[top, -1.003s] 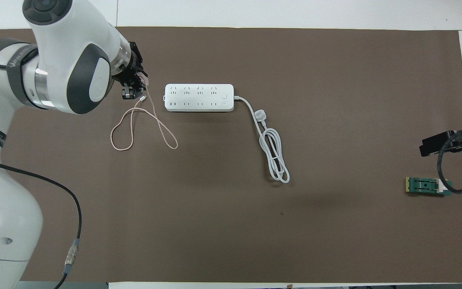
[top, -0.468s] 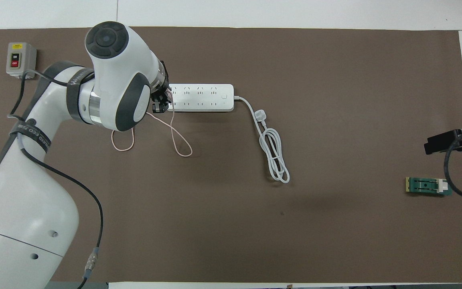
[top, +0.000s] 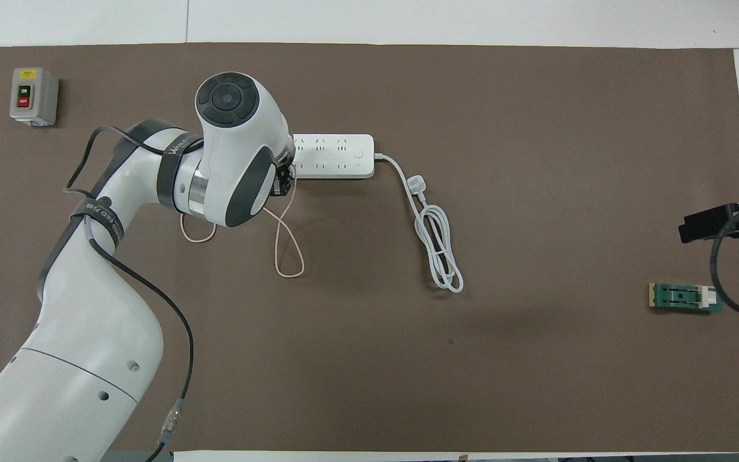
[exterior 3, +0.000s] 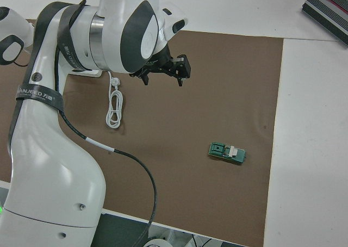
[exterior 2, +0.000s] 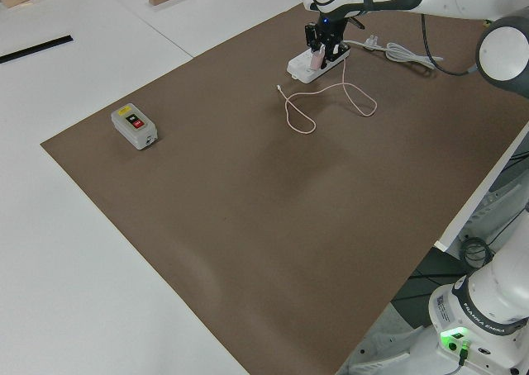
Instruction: Plug charger into power strip
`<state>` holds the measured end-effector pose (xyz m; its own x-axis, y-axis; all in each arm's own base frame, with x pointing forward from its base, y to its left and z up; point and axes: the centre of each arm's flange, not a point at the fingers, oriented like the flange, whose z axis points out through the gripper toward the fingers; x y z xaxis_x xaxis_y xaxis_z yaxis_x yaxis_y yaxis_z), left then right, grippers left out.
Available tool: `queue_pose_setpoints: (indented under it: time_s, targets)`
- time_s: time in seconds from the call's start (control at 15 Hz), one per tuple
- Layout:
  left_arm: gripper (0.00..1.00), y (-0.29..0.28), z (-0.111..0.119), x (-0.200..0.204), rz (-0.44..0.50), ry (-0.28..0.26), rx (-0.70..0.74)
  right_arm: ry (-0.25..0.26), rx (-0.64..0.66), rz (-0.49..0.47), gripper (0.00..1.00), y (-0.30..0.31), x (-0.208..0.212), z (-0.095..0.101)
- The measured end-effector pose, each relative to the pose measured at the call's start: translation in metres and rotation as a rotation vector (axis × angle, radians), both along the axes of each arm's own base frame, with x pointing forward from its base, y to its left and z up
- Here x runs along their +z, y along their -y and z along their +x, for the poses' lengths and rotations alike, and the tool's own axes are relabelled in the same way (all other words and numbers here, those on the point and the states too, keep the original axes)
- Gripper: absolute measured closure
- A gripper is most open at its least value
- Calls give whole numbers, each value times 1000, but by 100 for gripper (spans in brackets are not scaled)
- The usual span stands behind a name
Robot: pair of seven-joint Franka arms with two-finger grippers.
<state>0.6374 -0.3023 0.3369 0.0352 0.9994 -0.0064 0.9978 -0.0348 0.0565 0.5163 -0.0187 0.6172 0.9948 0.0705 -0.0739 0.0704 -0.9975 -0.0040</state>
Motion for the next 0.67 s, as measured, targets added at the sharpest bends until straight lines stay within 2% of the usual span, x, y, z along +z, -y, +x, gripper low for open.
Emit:
queue_pose_setpoints:
  time_s: [0.27, 0.67]
  targets:
    - [69, -19, 9, 1, 14, 9, 30, 3, 0, 0, 0, 0, 0, 0]
    - [69, -20, 9, 1, 14, 9, 39, 0, 5, -1, 0, -3, 0, 0]
